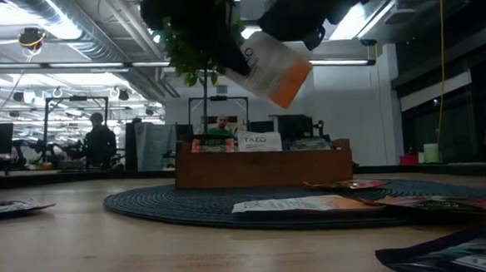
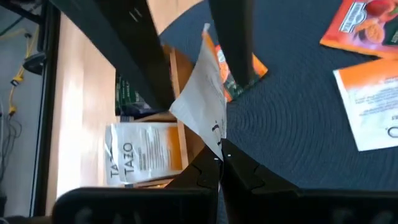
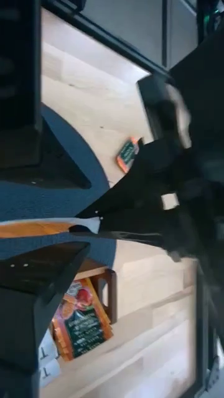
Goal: Pick & Place Tea
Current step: Put the white tea bag into the middle of the wooden organizer
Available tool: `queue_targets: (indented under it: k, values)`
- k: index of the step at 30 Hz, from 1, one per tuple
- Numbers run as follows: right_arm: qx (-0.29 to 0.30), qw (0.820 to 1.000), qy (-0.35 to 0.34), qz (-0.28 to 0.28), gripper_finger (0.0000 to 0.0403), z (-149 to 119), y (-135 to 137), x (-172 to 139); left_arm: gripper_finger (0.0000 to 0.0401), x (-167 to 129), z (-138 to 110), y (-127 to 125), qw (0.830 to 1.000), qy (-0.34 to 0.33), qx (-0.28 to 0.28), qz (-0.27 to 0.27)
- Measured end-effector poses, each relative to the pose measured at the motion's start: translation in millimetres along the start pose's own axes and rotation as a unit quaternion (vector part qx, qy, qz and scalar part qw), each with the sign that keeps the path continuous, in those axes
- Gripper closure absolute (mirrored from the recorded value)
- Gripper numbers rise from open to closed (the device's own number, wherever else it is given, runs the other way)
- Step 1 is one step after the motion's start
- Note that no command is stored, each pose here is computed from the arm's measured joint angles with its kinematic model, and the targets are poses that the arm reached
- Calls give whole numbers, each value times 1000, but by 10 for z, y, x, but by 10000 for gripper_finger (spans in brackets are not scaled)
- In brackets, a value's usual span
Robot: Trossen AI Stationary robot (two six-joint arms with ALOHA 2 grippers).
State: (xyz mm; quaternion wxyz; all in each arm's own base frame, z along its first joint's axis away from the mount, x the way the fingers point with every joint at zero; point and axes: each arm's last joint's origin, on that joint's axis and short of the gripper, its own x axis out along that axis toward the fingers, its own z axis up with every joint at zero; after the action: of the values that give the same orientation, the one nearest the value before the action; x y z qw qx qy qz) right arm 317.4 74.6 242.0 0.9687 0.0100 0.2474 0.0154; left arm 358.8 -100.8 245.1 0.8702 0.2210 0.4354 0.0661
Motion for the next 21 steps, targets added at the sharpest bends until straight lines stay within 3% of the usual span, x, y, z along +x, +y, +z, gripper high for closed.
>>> queue_targets:
  k: [12, 21]
  values:
    - [-15, 1000, -4, -3, 264, -32, 10, 90, 398, 39, -4, -2, 1000, 3, 3, -8]
    - [-13, 1000, 0, -4, 299, -39, 9, 89, 399, 36, 2, 6, 1000, 0, 3, -1]
